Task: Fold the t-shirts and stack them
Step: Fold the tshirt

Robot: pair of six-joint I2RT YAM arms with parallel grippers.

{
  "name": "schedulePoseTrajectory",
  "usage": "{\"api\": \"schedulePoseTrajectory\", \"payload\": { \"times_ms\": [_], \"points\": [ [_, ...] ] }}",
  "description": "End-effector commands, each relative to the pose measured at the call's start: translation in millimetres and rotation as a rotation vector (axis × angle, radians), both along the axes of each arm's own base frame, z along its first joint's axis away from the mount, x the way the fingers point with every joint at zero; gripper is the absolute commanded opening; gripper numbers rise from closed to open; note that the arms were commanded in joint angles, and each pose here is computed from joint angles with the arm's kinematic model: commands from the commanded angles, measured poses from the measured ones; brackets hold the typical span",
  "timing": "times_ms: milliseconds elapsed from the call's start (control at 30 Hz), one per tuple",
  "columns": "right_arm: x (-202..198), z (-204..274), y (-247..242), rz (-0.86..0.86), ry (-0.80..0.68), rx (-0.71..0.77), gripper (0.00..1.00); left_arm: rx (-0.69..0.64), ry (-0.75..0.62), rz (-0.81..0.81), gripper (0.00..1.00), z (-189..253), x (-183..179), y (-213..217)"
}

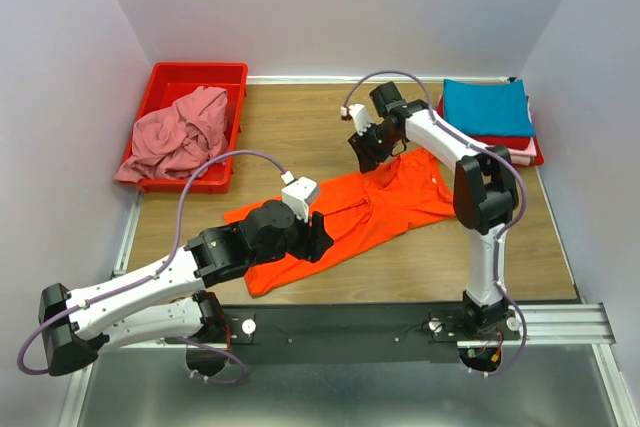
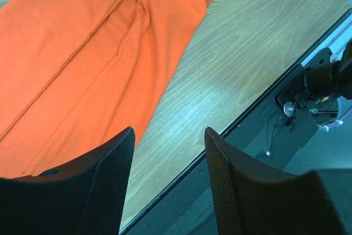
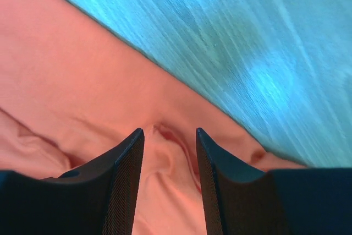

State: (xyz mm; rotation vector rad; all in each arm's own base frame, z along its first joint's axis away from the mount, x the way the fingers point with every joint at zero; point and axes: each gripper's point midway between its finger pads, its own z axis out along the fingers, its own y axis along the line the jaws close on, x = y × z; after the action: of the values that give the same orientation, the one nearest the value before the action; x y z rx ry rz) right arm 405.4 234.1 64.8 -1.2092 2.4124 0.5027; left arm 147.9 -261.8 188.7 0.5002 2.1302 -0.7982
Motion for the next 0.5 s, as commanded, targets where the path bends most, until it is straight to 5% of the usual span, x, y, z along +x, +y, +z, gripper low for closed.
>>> {"api": "schedulePoseTrajectory", "payload": {
  "times_ms": [0, 100, 133, 267, 467],
  "points": [
    [1.9, 44.7, -16.2, -0.047, -0.088, -0.002, 0.49, 0.003, -0.008, 0.028, 0.62, -0.7, 5.0, 3.3],
    [0.9, 41.2, -46.3, -0.124, -0.076, -0.013, 0.42, -0.007, -0.013, 0.03, 0.62, 1.0, 4.4, 4.5],
    [2.2, 46.4, -61.6, -0.161, -0.087, -0.013, 0.28, -0.012, -0.016, 0.03, 0.62, 2.6, 4.3, 4.6],
    [-7.1, 41.0, -97.1, -0.226, -0.088, -0.055, 0.09, -0.018, -0.018, 0.028, 0.62, 3.5, 4.3, 5.0],
    [-20.8, 9.6, -109.4, -0.21, -0.029, -0.115, 0.0, -0.016, -0.022, 0.019, 0.62, 3.2, 4.5, 3.4]
  ]
}}
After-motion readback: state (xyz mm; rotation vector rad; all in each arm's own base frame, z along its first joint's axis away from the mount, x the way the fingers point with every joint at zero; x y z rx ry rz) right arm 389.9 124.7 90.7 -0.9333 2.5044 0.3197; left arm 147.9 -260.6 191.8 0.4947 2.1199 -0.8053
